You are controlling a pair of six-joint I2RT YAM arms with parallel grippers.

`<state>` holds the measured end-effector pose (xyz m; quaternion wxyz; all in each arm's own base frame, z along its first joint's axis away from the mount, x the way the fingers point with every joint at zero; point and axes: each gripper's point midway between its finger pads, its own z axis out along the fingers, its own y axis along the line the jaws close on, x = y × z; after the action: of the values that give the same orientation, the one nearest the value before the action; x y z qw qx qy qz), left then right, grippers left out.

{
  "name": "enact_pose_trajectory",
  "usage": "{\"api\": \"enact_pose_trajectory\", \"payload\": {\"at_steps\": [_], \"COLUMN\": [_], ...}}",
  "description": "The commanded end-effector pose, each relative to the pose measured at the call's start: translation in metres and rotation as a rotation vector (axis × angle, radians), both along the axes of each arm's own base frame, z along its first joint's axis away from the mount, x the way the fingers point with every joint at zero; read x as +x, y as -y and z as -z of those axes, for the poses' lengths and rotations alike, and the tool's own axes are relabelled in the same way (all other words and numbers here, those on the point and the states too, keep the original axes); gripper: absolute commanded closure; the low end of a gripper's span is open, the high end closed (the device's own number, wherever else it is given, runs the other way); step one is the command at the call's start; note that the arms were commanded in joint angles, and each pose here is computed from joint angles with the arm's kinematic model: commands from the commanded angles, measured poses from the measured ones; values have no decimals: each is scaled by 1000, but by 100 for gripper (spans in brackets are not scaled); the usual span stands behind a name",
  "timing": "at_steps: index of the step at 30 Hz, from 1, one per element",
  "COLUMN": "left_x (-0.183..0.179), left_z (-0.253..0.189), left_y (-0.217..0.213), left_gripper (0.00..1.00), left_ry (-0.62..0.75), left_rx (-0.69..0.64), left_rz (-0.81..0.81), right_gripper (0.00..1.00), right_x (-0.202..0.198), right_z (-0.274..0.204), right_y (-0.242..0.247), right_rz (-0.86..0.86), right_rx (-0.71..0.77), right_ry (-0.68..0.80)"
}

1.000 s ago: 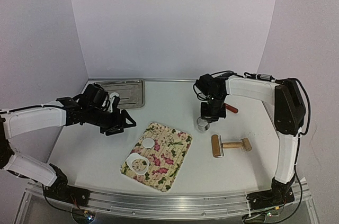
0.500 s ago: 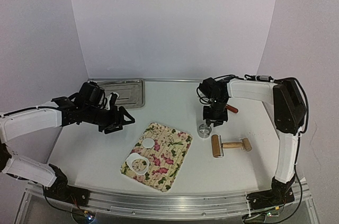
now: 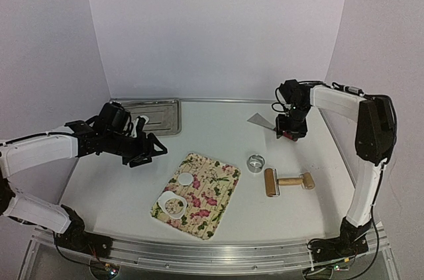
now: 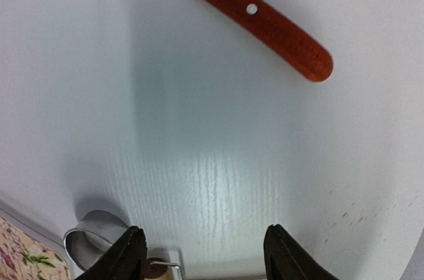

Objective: Roll out the dumpling wrappers from the dough

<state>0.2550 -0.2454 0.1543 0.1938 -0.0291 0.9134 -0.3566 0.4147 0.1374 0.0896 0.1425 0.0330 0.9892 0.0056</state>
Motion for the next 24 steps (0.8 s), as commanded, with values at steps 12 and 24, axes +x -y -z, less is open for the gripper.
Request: {"api": "enact_pose_trajectory", "payload": {"at_steps": [12,24], "left_x": [19,13], "left_z": [-16,-12], "left_y": [-5,-12], "left_gripper": [1,1], "left_ry": [31,-6], "left_rx": [-6,11], "left_rz": [-52,-64], "right_gripper": [22,27], "right_x": [68,76], "right_z": [37,69], "right_y": [69,63], "right_rz": [-131,-241], "right_rx": [-41,-4], "right_ry": [-30,-79]}}
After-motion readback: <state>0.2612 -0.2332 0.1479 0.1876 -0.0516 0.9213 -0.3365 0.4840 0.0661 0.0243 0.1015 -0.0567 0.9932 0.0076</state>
